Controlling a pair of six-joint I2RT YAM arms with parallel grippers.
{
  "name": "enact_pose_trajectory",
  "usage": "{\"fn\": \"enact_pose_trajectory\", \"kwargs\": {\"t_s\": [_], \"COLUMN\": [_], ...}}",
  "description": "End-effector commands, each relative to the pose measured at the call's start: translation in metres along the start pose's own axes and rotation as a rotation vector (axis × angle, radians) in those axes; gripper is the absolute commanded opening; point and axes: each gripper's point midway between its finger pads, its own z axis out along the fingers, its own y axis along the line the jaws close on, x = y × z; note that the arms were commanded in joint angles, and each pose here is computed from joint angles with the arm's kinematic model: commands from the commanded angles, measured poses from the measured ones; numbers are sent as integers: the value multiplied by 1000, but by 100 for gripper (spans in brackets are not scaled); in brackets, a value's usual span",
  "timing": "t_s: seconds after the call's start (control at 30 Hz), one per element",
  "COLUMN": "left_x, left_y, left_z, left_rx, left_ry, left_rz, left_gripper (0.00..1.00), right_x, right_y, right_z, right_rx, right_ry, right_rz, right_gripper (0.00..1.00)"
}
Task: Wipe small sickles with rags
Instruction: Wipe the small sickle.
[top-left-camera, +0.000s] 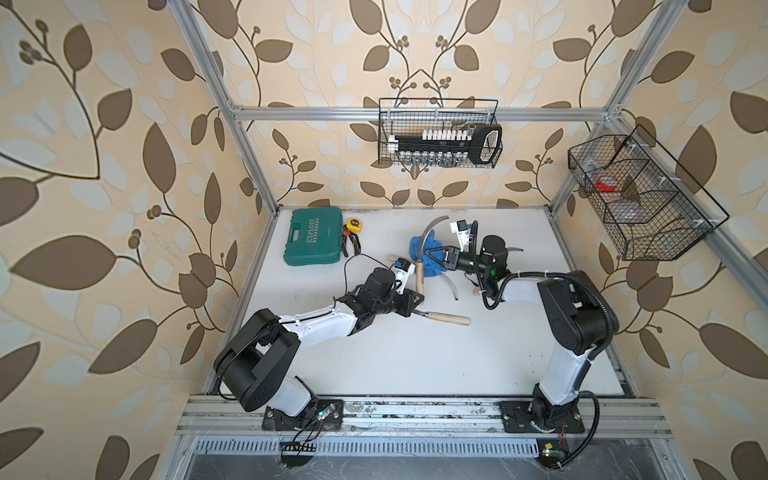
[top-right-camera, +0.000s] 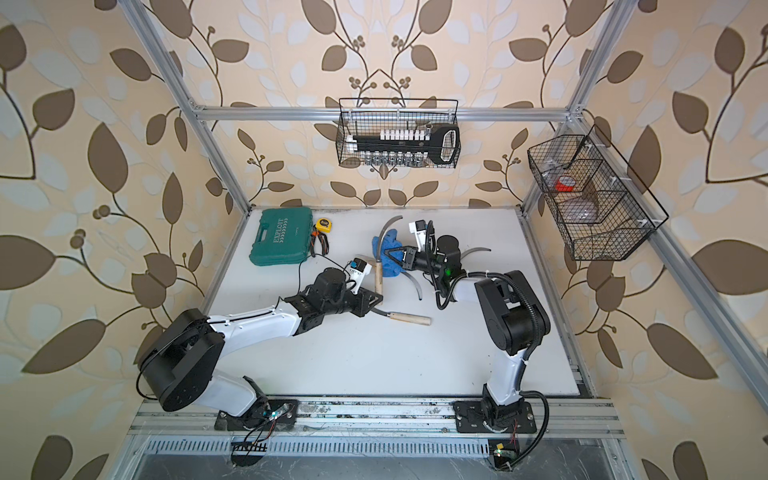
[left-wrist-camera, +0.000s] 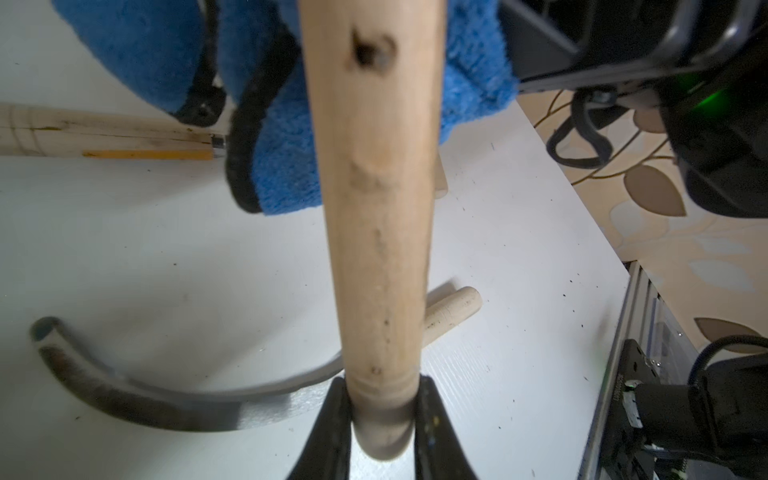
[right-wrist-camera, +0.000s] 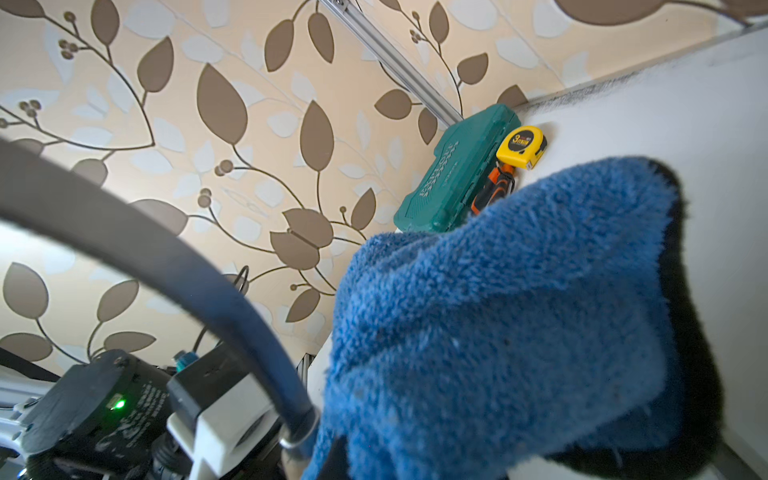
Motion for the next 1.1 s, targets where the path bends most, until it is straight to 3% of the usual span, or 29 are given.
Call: {"fn": "enact_pose_trajectory", "kwargs": {"t_s": [0.0,0.1,0.37,0.7,1.07], "left_x": [-30,-22,-19,-17,-18], "left_y": [-19,-25,-19,-10,-1], "left_z": [-4,-1,3,11,15], "left_rx": [51,103,77,52,8], "left_ry": [-84,-58,-41,-12,-3], "left_rz": [39,27,5,-29,-39], "left_gripper": [0,0,0,0,0], "right_x": [-4,-7,-24,-25,-95], "right_y": [16,24,46,36,46], "right_z": [8,13,13,11,-1], "right_rx": [-69,-93,-153,-145,-165], "right_ry": [8,21,8,-9,-119], "right_rz": [-67,-76,-102,-88,-89], "right_gripper": [0,0,0,0,0]}}
